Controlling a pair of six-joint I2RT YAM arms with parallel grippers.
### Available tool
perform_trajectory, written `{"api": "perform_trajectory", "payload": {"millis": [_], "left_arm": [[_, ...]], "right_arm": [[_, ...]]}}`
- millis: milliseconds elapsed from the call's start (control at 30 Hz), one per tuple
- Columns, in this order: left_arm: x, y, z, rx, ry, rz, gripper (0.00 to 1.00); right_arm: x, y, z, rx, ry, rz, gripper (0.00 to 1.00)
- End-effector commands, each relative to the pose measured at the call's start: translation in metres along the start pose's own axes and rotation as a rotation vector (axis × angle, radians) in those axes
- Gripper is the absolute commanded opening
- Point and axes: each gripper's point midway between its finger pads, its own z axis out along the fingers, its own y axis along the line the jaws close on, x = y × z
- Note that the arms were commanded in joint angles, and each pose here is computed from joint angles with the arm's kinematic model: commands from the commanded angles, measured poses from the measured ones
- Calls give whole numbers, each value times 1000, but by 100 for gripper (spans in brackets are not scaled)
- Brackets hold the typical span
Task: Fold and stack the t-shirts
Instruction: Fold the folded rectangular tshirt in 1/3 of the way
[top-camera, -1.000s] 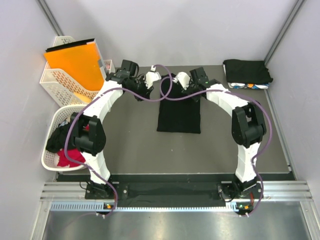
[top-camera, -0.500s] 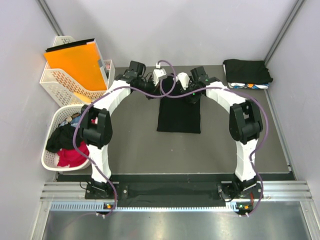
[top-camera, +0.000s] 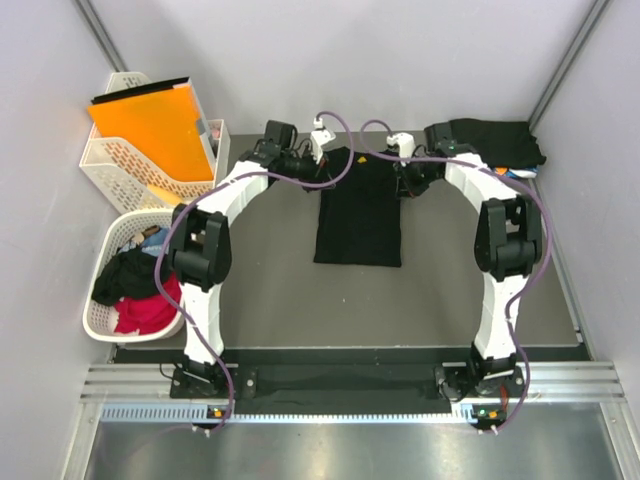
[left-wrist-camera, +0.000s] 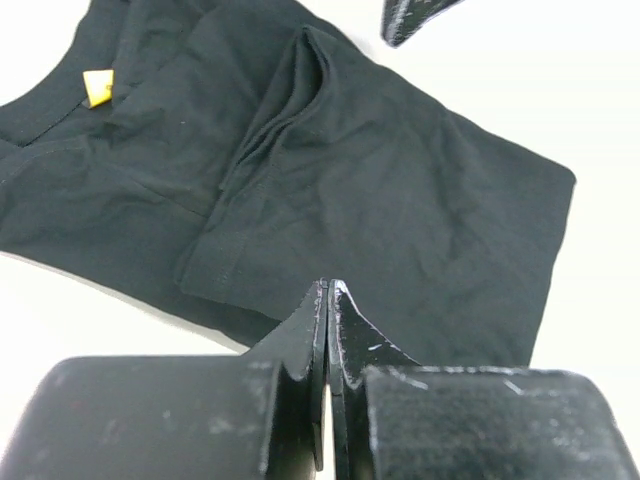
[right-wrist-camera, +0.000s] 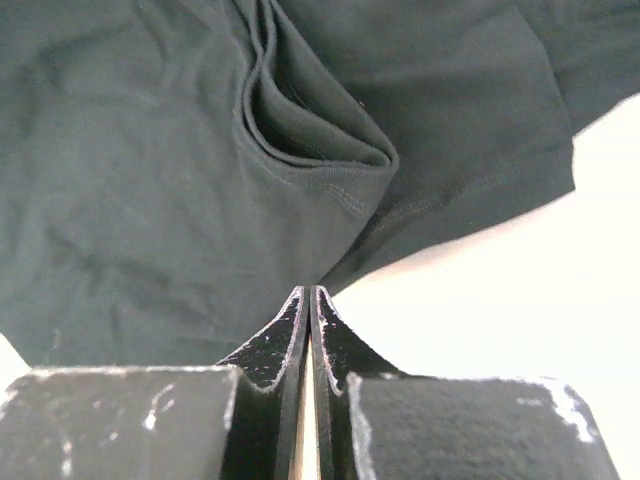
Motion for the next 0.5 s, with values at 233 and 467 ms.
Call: {"api": "perform_trajectory", "payload": {"millis": [233, 467], "left_arm": [[12, 18, 27, -15, -22, -83, 0], [26, 20, 46, 22, -9, -87, 0]], "right_arm": [[-41, 47, -8, -373, -154, 43, 0], [-40, 37, 12, -376, -149, 70, 0]]}}
